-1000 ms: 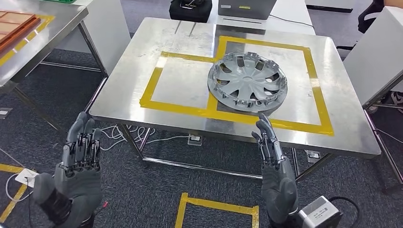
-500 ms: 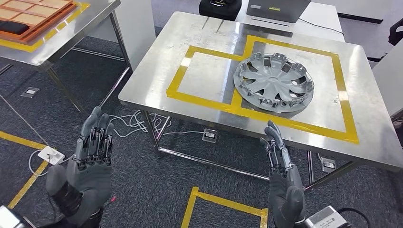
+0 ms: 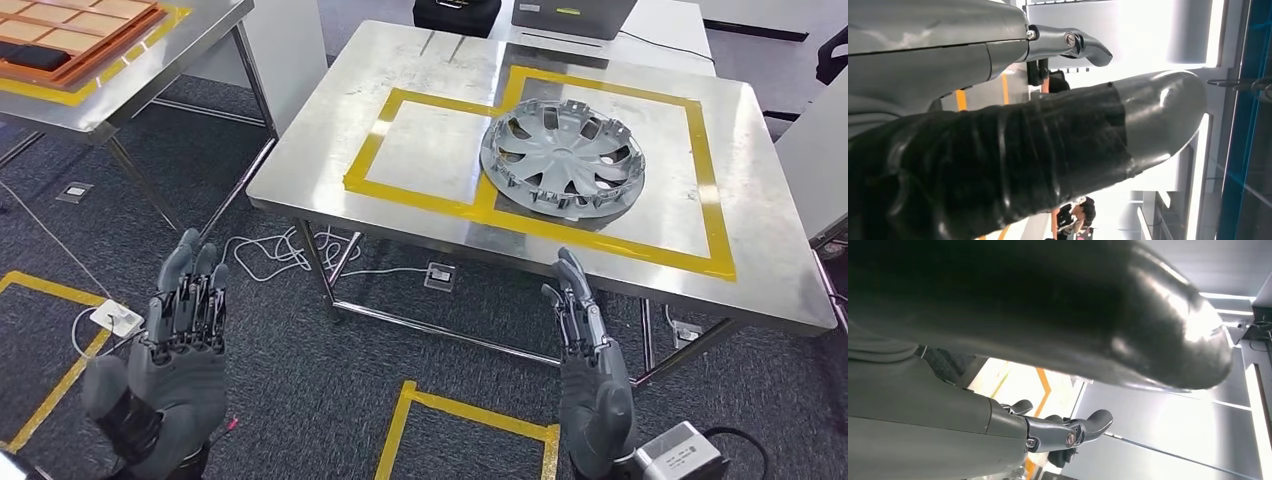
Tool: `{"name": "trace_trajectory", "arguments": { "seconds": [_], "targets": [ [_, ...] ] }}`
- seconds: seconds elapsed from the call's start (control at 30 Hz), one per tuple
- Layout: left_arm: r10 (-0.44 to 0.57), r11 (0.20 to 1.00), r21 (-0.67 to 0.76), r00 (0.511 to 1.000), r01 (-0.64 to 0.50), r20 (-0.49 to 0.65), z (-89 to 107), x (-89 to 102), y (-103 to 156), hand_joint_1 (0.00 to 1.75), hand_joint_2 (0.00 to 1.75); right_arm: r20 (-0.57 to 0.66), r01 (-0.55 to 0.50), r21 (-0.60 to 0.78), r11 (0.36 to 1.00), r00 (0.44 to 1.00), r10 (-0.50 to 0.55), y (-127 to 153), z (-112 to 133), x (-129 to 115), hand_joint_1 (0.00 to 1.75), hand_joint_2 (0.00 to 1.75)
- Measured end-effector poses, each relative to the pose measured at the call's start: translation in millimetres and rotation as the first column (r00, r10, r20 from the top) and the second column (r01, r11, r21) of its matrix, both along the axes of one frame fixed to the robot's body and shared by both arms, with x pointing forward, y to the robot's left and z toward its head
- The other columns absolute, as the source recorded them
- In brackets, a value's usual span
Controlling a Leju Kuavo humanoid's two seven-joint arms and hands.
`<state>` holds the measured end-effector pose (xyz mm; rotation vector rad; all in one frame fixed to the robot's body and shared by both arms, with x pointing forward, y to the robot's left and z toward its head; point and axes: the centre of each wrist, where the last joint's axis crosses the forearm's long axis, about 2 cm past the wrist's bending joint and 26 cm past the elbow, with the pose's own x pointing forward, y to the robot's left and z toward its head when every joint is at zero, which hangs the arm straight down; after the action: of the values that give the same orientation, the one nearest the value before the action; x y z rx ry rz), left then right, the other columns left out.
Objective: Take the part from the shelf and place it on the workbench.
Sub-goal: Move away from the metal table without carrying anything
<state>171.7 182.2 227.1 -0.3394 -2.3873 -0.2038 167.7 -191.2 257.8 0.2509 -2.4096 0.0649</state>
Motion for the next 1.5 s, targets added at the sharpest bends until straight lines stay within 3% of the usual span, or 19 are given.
{"name": "trace_trajectory", "arguments": {
  "seconds": [1.5],
  "targets": [
    [0.002,1.0,-0.011,1.0,-0.002,-0.007,-0.7,1.8,-2.5,0.0,0.0,-0.013,0.011,0.001,1.0,1.0,-0.011,-2.2,0.9,0.2,0.0,0.0]
  ]
}}
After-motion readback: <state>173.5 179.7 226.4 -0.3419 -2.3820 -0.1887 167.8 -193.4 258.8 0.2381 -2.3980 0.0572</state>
